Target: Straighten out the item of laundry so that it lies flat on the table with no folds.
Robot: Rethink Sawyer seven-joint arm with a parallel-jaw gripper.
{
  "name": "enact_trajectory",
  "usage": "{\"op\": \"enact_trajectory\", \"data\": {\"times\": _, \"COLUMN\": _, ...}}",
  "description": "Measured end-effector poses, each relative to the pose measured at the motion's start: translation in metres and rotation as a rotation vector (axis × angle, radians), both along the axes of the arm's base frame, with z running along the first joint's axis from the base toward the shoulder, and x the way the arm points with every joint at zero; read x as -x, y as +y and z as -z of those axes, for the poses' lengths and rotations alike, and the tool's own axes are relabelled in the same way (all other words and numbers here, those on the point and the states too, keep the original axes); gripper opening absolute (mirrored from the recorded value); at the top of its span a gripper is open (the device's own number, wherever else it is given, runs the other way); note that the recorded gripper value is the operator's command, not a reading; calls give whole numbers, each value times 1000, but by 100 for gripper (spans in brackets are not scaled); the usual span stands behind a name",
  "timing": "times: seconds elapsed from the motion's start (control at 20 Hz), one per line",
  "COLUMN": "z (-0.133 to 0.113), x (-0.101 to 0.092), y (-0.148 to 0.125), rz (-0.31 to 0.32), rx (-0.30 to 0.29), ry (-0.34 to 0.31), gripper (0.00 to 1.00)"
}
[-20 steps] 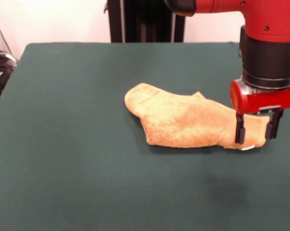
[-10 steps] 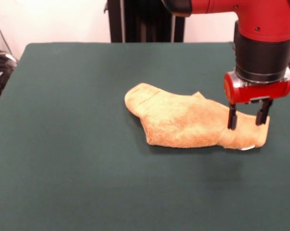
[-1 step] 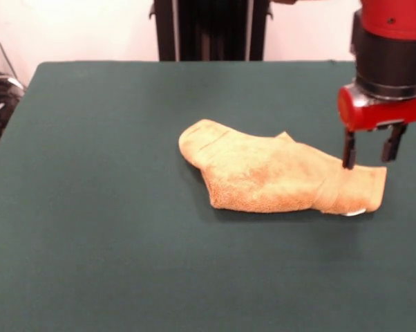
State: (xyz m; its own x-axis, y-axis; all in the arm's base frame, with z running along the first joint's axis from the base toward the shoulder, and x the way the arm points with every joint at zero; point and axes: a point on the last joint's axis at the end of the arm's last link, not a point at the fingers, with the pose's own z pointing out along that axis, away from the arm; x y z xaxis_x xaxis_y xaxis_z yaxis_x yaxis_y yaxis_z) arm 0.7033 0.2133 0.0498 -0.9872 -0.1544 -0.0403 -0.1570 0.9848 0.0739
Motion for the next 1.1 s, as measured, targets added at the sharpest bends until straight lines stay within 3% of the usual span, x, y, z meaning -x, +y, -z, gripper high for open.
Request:
{"op": "enact_trajectory", "data": {"times": 0.6, "z": -8, "x": 23, "y": 60, "rz": -87, "rx": 8, "ry": -45, "gripper": 100}}
{"op": "enact_trajectory", "data": {"times": 1.1, "z": 8, "x": 28, "y": 52, "rz": -72, "rx": -3, "ry": -138, "gripper": 100}}
